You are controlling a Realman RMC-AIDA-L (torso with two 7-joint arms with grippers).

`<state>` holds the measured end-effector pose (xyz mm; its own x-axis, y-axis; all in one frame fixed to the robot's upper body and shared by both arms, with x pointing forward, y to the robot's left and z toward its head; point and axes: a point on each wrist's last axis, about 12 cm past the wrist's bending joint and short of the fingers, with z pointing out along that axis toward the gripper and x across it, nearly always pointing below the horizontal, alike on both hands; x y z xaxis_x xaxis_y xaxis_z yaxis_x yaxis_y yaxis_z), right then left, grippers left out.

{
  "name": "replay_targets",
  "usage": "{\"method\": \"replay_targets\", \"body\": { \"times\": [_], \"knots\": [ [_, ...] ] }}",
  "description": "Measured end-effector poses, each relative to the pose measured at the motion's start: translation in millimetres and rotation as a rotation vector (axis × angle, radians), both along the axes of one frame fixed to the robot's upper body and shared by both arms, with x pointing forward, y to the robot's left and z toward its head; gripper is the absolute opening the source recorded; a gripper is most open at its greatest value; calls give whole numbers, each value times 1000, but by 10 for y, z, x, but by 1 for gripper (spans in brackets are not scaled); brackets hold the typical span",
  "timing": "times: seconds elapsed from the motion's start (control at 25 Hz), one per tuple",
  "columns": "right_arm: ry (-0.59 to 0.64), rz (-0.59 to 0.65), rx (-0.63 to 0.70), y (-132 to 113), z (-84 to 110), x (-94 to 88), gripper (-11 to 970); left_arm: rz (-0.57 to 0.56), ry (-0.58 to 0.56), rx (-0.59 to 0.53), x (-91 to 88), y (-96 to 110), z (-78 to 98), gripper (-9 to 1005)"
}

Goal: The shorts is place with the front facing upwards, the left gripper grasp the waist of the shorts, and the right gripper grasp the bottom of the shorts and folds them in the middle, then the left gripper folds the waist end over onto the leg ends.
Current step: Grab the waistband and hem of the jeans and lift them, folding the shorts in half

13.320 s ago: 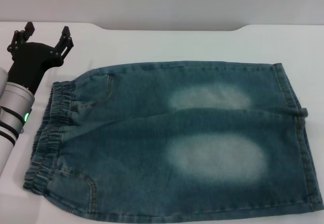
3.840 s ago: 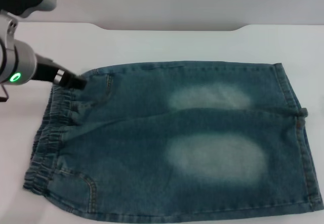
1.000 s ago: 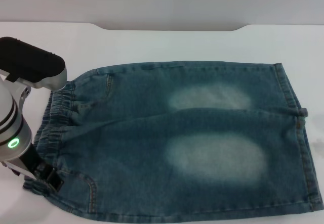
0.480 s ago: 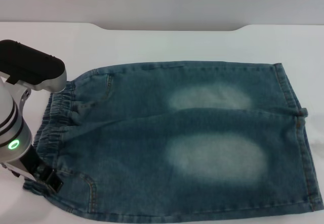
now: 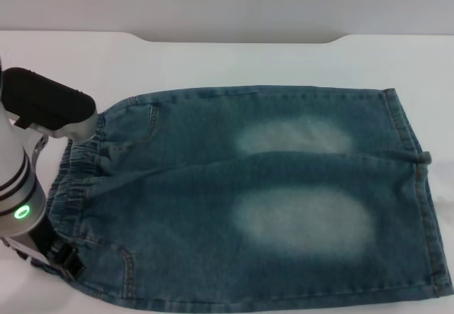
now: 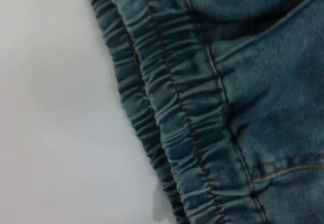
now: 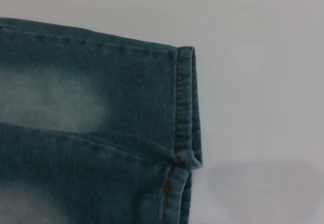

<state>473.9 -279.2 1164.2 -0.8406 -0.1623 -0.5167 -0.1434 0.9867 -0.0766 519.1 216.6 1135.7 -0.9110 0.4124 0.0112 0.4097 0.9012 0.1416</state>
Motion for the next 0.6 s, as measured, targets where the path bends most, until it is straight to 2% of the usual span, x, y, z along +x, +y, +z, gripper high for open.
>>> {"method": "replay_targets", "body": {
  "times": [0.16, 0.36, 0.52, 0.6],
  "knots": [
    [-13, 1, -2, -2, 38, -13, 661, -2, 8, 2, 5, 15, -2, 842],
    [-19, 1, -2, -1, 56, -17, 660, 7, -9, -9, 5, 40, 3, 728],
    [-11, 1, -2, 0, 56, -30, 658, 3, -19, -15, 11, 23, -1, 555],
    [4, 15, 14, 23, 52, -48, 658, 2, -24, -19, 14, 16, 3, 525]
  ]
}}
